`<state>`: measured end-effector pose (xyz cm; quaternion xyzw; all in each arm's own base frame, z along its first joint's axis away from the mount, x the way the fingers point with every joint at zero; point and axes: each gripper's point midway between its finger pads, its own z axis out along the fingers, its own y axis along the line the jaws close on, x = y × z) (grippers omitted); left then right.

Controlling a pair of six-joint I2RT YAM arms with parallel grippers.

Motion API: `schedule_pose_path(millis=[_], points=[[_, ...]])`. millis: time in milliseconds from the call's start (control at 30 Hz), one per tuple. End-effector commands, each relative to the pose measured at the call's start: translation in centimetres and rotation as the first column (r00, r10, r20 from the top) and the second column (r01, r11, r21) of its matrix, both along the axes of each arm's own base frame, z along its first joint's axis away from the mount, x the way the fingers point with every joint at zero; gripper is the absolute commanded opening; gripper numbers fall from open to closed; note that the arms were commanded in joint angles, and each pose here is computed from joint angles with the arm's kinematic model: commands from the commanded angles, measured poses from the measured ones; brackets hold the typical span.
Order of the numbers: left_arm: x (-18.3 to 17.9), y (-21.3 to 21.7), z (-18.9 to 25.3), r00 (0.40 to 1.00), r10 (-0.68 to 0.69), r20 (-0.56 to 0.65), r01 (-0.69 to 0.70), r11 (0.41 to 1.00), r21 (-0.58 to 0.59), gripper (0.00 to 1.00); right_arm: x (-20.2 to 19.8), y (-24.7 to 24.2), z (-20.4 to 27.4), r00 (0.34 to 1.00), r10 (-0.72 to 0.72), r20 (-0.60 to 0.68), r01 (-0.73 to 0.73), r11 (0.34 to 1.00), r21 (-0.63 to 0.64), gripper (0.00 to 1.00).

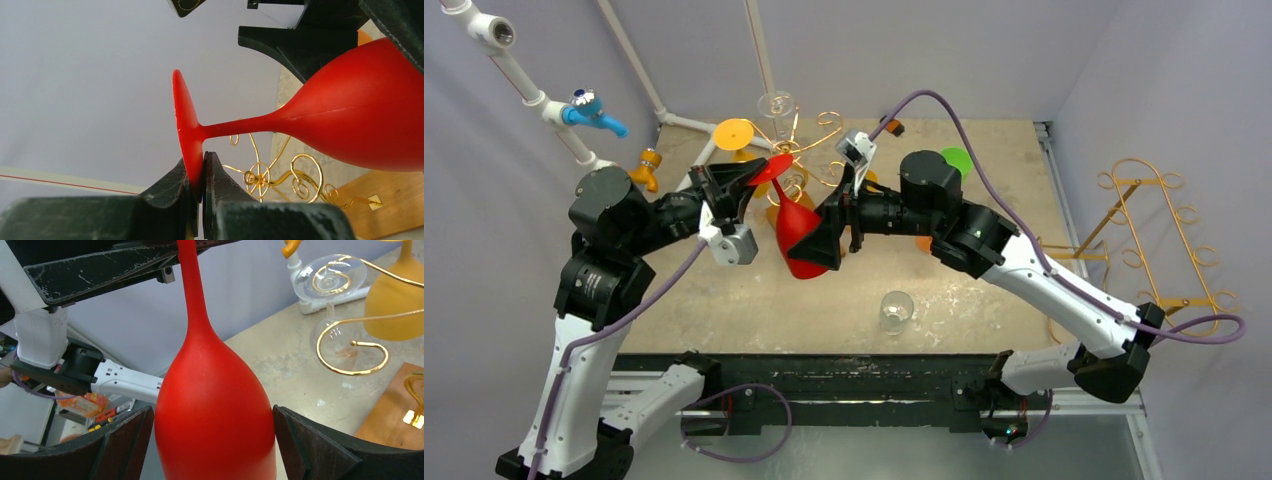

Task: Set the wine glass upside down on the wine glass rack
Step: Turn the wine glass upside down at the wine rack.

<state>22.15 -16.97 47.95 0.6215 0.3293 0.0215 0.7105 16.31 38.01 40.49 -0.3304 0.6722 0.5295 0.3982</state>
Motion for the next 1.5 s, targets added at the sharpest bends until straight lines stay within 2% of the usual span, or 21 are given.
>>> schedule_pose_path(millis=[0,200,300,333,367,400,467,500,533,767,967,1167,1467], points=[[-0.2,-0.6,1.5,0.994,-0.044,0.102,0.043,0.999,0.007,0.00,-1.0,0.6,1.8,0.999,0.047,0.022,-0.049,0.995,0.092,0.95],[0.4,-0.3,1.7,0.997,-0.012,0.072,0.015,1.000,-0.028,0.00,0.2,-0.6,1.5,0.998,-0.057,0.036,0.053,0.993,0.105,0.61],[0.4,-0.3,1.6,0.999,-0.006,0.053,0.008,0.999,-0.041,0.01,1.2,-1.8,1.3,0.987,-0.148,0.063,0.141,0.984,0.107,0.50],[0.4,-0.2,1.6,0.999,-0.003,0.042,0.005,0.999,-0.047,0.08,1.5,-2.2,1.3,0.983,-0.171,0.071,0.163,0.981,0.107,0.48],[0.4,-0.2,1.5,1.000,-0.001,0.025,0.002,0.999,-0.054,0.25,1.8,-2.4,1.1,0.978,-0.191,0.078,0.183,0.978,0.104,0.47],[0.5,-0.2,1.3,1.000,0.004,0.005,-0.004,0.998,-0.059,0.49,2.1,-2.6,0.9,0.974,-0.210,0.085,0.202,0.975,0.099,0.46],[0.6,0.0,1.1,0.999,0.019,-0.030,-0.021,0.998,-0.059,0.88,2.9,-3.1,0.2,0.963,-0.250,0.097,0.243,0.967,0.075,0.44],[0.6,0.2,0.9,0.998,0.027,-0.053,-0.030,0.998,-0.058,0.96,3.4,-3.4,-0.3,0.957,-0.272,0.100,0.267,0.962,0.058,0.43],[0.7,0.3,0.8,0.996,0.036,-0.076,-0.041,0.998,-0.057,0.99,3.7,-3.6,-0.8,0.952,-0.288,0.105,0.285,0.958,0.044,0.43],[0.4,1.3,0.2,0.966,0.092,-0.241,-0.127,0.982,-0.137,1.00,5.4,-4.2,-6.0,0.929,-0.346,0.127,0.356,0.932,-0.067,0.42],[0.1,1.8,-0.1,0.924,0.111,-0.367,-0.196,0.959,-0.203,1.00,6.6,-3.7,-8.6,0.916,-0.378,0.136,0.391,0.916,-0.092,0.41],[-0.1,2.1,-0.4,0.906,0.122,-0.406,-0.222,0.952,-0.209,1.00,8.0,-3.0,-8.2,0.901,-0.404,0.159,0.416,0.908,-0.052,0.41],[0.0,2.2,-0.9,0.888,0.123,-0.443,-0.243,0.944,-0.225,1.00,10.0,-1.6,-10.1,0.894,-0.409,0.185,0.426,0.903,-0.060,0.38]])
